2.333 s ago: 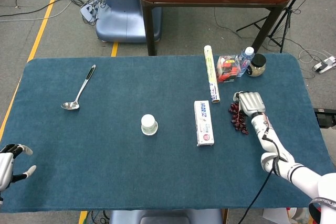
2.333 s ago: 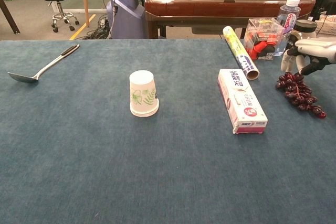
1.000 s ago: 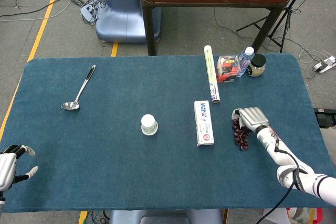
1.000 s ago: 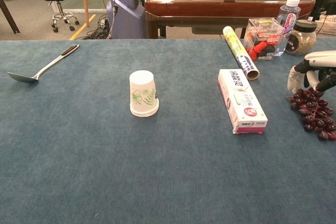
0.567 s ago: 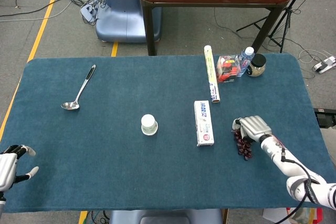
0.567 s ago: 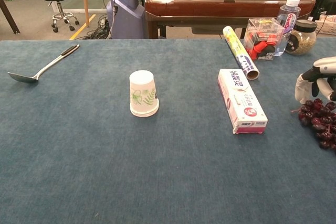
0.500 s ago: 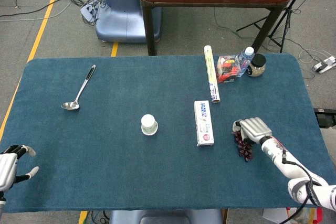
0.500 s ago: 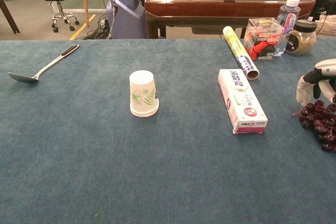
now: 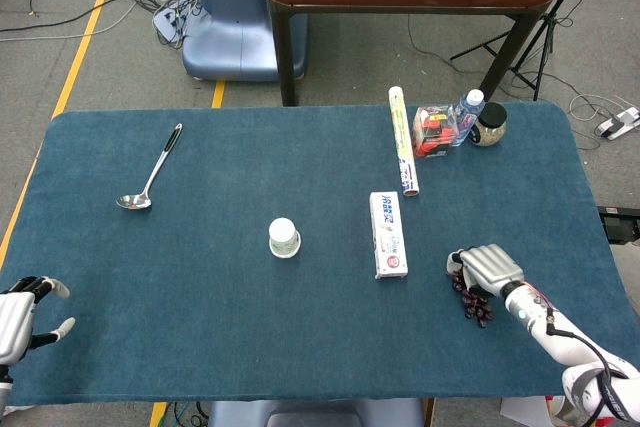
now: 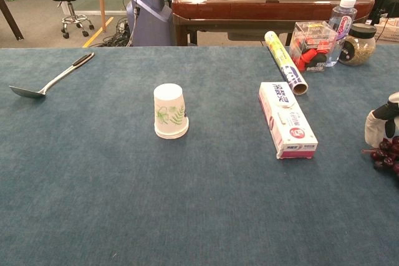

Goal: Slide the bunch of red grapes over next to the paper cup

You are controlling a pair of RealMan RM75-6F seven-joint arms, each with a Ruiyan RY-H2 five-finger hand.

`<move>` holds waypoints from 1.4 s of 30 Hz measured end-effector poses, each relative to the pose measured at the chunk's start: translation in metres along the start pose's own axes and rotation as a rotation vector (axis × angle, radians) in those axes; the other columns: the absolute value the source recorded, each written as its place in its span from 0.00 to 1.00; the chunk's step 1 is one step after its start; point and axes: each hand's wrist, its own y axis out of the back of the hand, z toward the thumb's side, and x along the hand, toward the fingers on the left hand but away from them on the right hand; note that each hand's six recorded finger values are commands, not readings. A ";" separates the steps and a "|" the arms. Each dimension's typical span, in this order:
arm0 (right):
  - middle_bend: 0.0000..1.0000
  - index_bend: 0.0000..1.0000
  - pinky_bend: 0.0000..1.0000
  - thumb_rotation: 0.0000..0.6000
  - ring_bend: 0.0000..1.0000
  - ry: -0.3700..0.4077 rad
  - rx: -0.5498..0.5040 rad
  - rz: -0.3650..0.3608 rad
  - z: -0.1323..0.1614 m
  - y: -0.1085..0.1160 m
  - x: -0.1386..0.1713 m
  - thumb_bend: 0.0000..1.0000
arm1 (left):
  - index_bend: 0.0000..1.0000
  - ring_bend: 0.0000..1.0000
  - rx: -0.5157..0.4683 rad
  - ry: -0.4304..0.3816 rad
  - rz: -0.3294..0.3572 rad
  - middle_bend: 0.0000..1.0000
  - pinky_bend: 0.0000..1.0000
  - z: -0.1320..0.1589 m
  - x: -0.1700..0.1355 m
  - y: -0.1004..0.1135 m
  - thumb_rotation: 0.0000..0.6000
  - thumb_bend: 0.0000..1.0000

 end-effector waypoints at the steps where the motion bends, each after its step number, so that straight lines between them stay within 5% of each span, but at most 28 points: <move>1: 0.35 0.38 0.44 1.00 0.29 0.005 0.000 0.002 0.001 -0.002 0.002 1.00 | 0.48 0.32 0.000 -0.001 0.000 0.43 0.46 0.000 0.000 0.000 1.00 0.20; 8: 0.35 0.37 0.44 1.00 0.29 0.030 0.003 0.006 0.005 -0.008 0.013 0.96 | 0.48 0.32 0.001 -0.002 -0.002 0.43 0.46 0.001 0.000 -0.001 1.00 0.20; 13: 0.25 0.31 0.42 1.00 0.24 0.010 0.017 -0.072 -0.002 0.000 0.014 0.60 | 0.48 0.32 0.001 -0.004 -0.005 0.43 0.46 0.001 0.000 -0.001 1.00 0.20; 21: 0.24 0.29 0.41 1.00 0.22 -0.066 0.102 -0.205 -0.019 0.007 0.026 0.40 | 0.48 0.32 0.003 -0.005 -0.008 0.43 0.46 0.002 0.000 -0.002 1.00 0.20; 25: 0.18 0.21 0.36 1.00 0.17 -0.104 0.171 -0.243 -0.025 0.005 0.035 0.09 | 0.48 0.32 0.004 -0.009 -0.010 0.43 0.46 0.003 0.000 -0.003 1.00 0.20; 27: 0.11 0.12 0.31 1.00 0.10 -0.122 0.217 -0.262 -0.028 0.003 0.038 0.01 | 0.48 0.32 0.005 -0.010 -0.012 0.43 0.46 0.003 0.000 -0.004 1.00 0.20; 32: 0.00 0.00 0.19 1.00 0.00 -0.169 0.351 -0.343 -0.037 -0.001 0.042 0.00 | 0.48 0.32 0.006 -0.011 -0.016 0.43 0.46 0.004 0.000 -0.004 1.00 0.20; 42: 0.00 0.00 0.12 1.00 0.00 -0.194 0.473 -0.382 -0.047 -0.022 0.026 0.00 | 0.48 0.32 0.008 -0.007 -0.019 0.43 0.46 0.003 0.000 -0.005 1.00 0.20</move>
